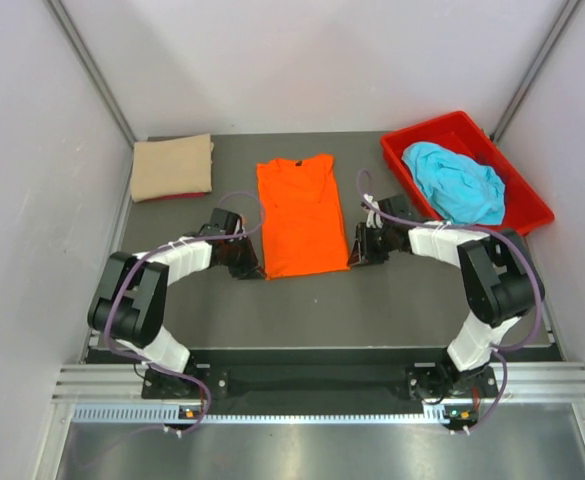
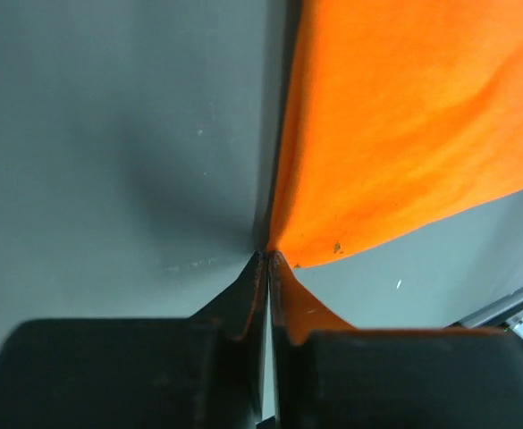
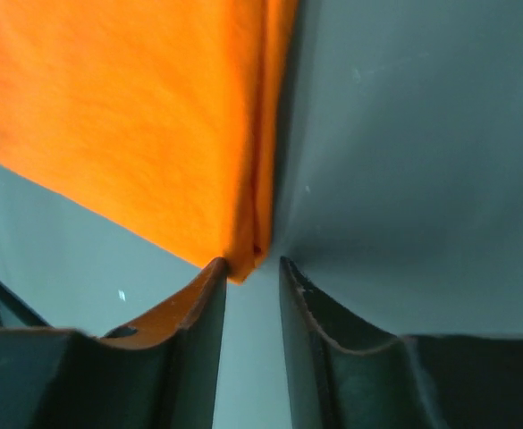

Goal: Fold and stack the t-shirts
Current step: Fold the tshirt

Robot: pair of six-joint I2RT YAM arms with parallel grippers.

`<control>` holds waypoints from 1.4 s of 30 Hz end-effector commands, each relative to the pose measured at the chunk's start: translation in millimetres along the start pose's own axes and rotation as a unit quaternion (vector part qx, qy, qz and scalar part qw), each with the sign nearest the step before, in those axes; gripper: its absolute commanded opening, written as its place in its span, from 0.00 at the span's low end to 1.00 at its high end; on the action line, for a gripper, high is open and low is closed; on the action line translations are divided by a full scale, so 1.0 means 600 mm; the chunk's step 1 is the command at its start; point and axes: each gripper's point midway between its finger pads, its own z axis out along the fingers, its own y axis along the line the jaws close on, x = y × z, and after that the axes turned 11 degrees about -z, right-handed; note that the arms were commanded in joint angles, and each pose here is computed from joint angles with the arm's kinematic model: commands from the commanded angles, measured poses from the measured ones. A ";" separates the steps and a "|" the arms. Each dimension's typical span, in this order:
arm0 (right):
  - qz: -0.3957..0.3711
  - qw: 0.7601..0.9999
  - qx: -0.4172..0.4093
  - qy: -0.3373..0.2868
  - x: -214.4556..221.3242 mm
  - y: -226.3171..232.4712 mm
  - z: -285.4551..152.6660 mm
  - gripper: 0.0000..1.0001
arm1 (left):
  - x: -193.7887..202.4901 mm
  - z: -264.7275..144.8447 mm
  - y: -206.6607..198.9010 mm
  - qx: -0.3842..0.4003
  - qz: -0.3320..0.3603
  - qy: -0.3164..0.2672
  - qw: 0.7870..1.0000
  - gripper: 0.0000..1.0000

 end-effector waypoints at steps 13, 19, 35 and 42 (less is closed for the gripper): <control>0.049 0.997 0.029 -0.051 0.063 -0.008 -0.026 0.00 | 0.024 -0.017 0.052 -0.061 -0.014 -0.009 0.998 0.00; 0.037 0.996 0.024 -0.079 0.048 0.007 -0.048 0.18 | 0.026 -0.035 0.054 -0.067 -0.006 -0.016 0.998 0.02; -0.042 0.996 -0.037 -0.063 -0.171 0.025 0.028 0.17 | -0.018 -0.002 -0.075 0.072 0.011 0.009 0.997 0.03; -0.011 1.000 -0.008 -0.027 -0.148 -0.042 0.088 0.06 | -0.026 0.025 0.015 -0.047 -0.008 -0.019 0.999 0.01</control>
